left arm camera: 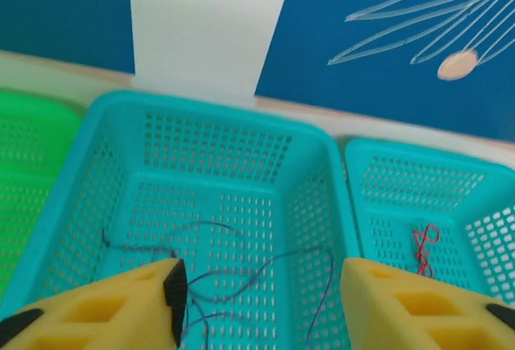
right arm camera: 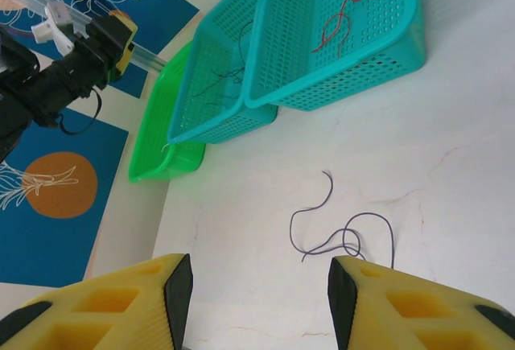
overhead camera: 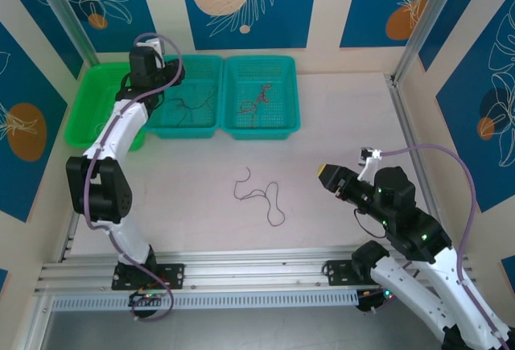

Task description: Untangle the cables

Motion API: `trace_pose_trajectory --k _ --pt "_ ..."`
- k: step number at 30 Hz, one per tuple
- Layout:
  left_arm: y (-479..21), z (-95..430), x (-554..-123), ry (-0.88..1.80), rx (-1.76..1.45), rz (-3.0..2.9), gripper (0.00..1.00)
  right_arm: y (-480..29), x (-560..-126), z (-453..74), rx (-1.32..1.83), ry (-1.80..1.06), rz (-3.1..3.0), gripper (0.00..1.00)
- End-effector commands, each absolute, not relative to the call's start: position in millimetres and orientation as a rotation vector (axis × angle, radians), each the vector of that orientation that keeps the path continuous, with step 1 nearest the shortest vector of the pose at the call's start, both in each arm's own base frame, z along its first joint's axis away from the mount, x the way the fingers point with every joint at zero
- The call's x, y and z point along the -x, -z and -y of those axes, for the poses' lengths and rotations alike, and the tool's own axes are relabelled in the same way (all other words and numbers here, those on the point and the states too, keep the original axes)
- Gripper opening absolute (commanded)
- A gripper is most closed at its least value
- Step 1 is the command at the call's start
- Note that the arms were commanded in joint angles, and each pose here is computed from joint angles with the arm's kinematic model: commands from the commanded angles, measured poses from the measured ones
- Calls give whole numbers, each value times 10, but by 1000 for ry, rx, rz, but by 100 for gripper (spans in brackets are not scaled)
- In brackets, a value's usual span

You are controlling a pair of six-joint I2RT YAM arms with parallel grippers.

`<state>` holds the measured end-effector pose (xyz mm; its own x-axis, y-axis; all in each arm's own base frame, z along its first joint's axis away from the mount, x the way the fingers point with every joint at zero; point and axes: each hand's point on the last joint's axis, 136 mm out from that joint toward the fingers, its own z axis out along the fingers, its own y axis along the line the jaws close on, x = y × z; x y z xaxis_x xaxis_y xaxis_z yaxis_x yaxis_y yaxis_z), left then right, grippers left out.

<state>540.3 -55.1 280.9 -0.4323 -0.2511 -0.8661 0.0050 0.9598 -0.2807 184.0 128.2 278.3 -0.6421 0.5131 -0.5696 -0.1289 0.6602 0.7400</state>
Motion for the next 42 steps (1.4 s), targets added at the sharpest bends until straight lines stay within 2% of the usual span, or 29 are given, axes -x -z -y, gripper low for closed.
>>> trace_pose_trajectory --k 1,9,12,18,22,30,34,37,39,40,41,42 --pt "-3154 606 -5134 408 202 -1927 57 -2713 -1856 -1245 -310 -963 -2062 50" --pt "-3157 1116 -4145 661 253 -1915 54 -2526 -1935 -1296 -310 -935 -2106 50" --pt "-3029 1417 -3697 683 248 -1950 48 -2427 -1970 -1301 -299 -890 -2145 50" --pt "-2468 2206 -2993 781 76 -2088 46 -2205 -2041 -1333 -303 -828 -2227 50" --pt "-2024 2769 -2657 843 -219 -2185 46 -2112 -2058 -1371 -305 -830 -2254 50" --pt "-1259 3283 -2542 845 -612 -2313 50 -2009 -2001 -1380 -293 -825 -2300 51" --pt "-980 3585 -2521 929 -716 -2401 55 -2008 -1964 -1401 -265 -837 -2312 52" --pt "-815 3677 -2587 926 -705 -2431 55 -2012 -1925 -1429 -228 -856 -2319 56" --pt "-724 3717 -2631 924 -690 -2441 52 -2005 -1896 -1441 -210 -861 -2333 58" --pt "-678 3736 -2642 924 -687 -2453 48 -1996 -1884 -1434 -210 -856 -2340 58" --pt "-633 3751 -2647 924 -684 -2470 41 -1987 -1877 -1426 -211 -850 -2347 59" --pt "-596 3774 -2643 933 -684 -2486 30 -1975 -1864 -1418 -206 -843 -2354 59"
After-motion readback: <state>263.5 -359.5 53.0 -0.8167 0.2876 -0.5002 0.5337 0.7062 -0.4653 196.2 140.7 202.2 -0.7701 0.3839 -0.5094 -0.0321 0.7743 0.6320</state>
